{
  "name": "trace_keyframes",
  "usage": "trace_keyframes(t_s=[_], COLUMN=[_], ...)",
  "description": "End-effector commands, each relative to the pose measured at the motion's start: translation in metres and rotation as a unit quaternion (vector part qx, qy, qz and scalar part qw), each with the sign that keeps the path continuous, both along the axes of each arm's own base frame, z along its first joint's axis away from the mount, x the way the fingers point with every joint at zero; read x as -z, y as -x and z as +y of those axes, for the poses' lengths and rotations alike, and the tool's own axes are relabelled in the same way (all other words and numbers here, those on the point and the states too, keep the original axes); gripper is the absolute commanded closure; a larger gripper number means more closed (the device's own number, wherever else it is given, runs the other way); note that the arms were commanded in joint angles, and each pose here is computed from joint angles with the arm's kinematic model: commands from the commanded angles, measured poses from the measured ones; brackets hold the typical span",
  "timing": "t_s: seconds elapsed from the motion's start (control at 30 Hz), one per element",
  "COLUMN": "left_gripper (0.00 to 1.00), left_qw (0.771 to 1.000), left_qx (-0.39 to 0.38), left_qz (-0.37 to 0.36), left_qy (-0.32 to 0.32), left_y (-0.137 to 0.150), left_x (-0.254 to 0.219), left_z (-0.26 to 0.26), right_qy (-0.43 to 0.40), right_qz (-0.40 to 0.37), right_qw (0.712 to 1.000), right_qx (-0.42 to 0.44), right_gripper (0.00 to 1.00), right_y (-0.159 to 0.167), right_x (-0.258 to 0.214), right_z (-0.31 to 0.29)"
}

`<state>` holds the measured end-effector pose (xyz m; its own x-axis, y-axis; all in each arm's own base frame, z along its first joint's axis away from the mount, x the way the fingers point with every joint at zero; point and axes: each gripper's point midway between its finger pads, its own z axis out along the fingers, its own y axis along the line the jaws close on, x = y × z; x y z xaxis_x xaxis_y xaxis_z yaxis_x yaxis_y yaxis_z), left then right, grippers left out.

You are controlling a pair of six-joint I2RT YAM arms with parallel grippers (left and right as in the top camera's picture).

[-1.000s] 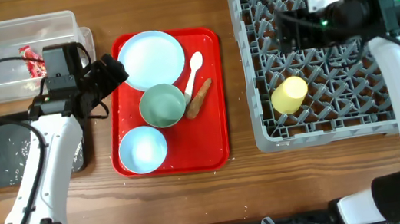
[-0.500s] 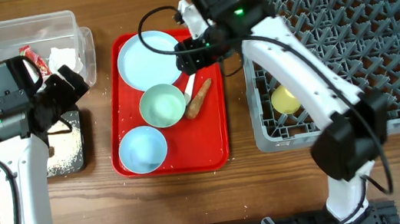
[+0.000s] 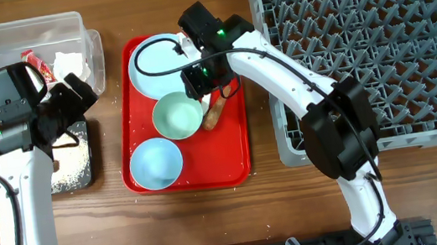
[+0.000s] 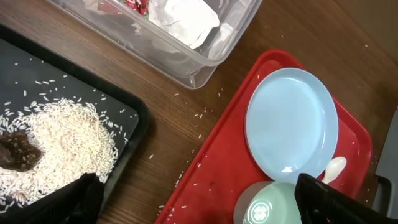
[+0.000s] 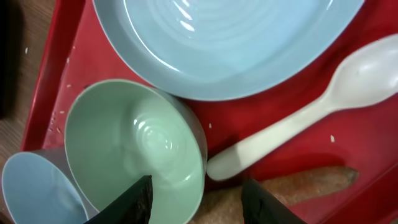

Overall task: Sort waste into correct bins and load items into the dishwasher rack
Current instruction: 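Reach right gripper to red tray and grasp green bowl, then place green bowl upright at back of dish rack with right gripper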

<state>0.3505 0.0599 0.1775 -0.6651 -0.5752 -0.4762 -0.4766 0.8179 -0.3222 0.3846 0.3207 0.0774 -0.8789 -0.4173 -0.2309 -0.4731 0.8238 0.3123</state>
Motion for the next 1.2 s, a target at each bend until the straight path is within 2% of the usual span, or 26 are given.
trace_keyframes(t_s=[0.0,0.4,0.6,0.63,0.77,0.83,1.0,1.17], left_gripper=[0.0,0.0,0.0,0.0,0.0,0.0,0.0,0.0], left_qw=[1.0,1.0,1.0,1.0,1.0,1.0,1.0,1.0], left_qx=[0.002,0.002,0.002,0.002,0.002,0.002,0.002,0.002], left_qz=[-0.017,-0.017,-0.017,-0.017,-0.017,-0.017,-0.017,-0.017], left_qy=[-0.011,-0.011,-0.011,-0.011,-0.011,-0.011,-0.011,-0.011], left_y=[-0.002,-0.002,-0.002,-0.002,-0.002,-0.002,-0.002,-0.002], left_x=[-0.013,-0.013,-0.013,-0.013,-0.013,-0.013,-0.013,-0.013], left_z=[0.004,0.004,0.004,0.004,0.004,0.004,0.004,0.004], right_qy=[0.003,0.014,0.041,0.047,0.071,0.082,0.077,0.033], right_qz=[0.003,0.02,0.044,0.043,0.029,0.021,0.008,-0.049], right_qw=[1.0,1.0,0.998,0.998,0.997,0.996,0.997,0.998], right_qx=[0.001,-0.002,0.001,0.007,0.018,0.022,0.027,0.032], right_gripper=[0.58,0.58,0.59,0.61,0.88,0.96,0.96,0.96], right_y=[-0.003,0.004,0.016,0.015,0.009,0.006,0.001,-0.016], right_x=[0.012,0.023,0.05,0.051,0.055,0.056,0.051,-0.015], right_z=[0.001,0.001,0.006,0.005,-0.003,-0.007,-0.005,-0.002])
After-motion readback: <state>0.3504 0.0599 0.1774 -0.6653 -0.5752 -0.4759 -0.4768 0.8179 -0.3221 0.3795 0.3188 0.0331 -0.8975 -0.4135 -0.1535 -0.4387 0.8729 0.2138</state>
